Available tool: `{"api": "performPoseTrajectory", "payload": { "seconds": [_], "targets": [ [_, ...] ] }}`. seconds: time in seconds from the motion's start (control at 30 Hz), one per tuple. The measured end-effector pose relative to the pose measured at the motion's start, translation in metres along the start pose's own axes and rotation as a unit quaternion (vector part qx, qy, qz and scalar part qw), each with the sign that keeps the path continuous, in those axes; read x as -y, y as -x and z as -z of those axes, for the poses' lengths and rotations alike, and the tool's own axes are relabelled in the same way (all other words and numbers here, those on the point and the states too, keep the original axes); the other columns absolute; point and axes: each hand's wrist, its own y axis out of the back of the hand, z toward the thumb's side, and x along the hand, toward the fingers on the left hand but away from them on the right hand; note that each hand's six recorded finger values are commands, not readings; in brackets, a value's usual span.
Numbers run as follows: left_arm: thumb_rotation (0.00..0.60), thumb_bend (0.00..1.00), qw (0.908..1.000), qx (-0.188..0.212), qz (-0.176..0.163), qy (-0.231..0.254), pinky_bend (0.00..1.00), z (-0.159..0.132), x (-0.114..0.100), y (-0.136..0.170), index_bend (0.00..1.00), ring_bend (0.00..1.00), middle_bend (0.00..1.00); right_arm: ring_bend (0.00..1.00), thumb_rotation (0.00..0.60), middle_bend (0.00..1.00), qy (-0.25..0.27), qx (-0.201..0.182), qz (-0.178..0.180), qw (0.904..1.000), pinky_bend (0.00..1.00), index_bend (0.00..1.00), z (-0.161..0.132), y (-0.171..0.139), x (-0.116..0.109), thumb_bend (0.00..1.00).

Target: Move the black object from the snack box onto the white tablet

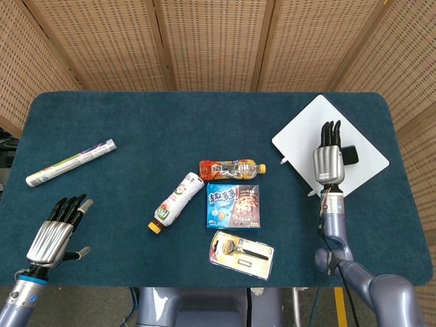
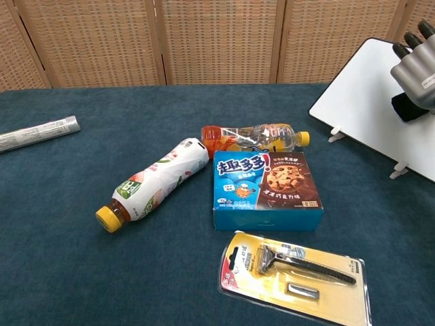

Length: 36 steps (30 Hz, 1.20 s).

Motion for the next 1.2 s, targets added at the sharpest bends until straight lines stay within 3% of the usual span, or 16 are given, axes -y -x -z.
{"api": "performPoseTrajectory", "payload": {
  "seconds": [0.6, 0.93, 1.2],
  "targets": [
    [0.6, 0.13, 1.0, -0.003, 0.001, -0.001, 0.0, 0.0008, 0.0006, -0.0006, 0.0, 0.0, 0.0, 0.0, 0.6, 0.04, -0.001, -0.004, -0.003, 1.0, 0.0, 0.6, -0.0005, 0.0031, 0.0021, 0.0],
    [0.6, 0.13, 1.0, -0.004, 0.002, 0.0, 0.0, 0.0011, 0.0007, -0.0005, 0.0, 0.0, 0.0, 0.0, 0.6, 0.0, 0.002, -0.005, -0.006, 1.0, 0.0, 0.49, -0.0003, 0.0016, 0.0016, 0.0],
    [0.6, 0.13, 1.0, -0.003, 0.002, 0.0, 0.0, 0.0004, 0.0005, -0.0003, 0.0, 0.0, 0.0, 0.0, 0.6, 0.0, 0.01, -0.004, -0.008, 0.9999, 0.0, 0.34, 0.0024, -0.0001, -0.0025, 0.0]
  ]
}}
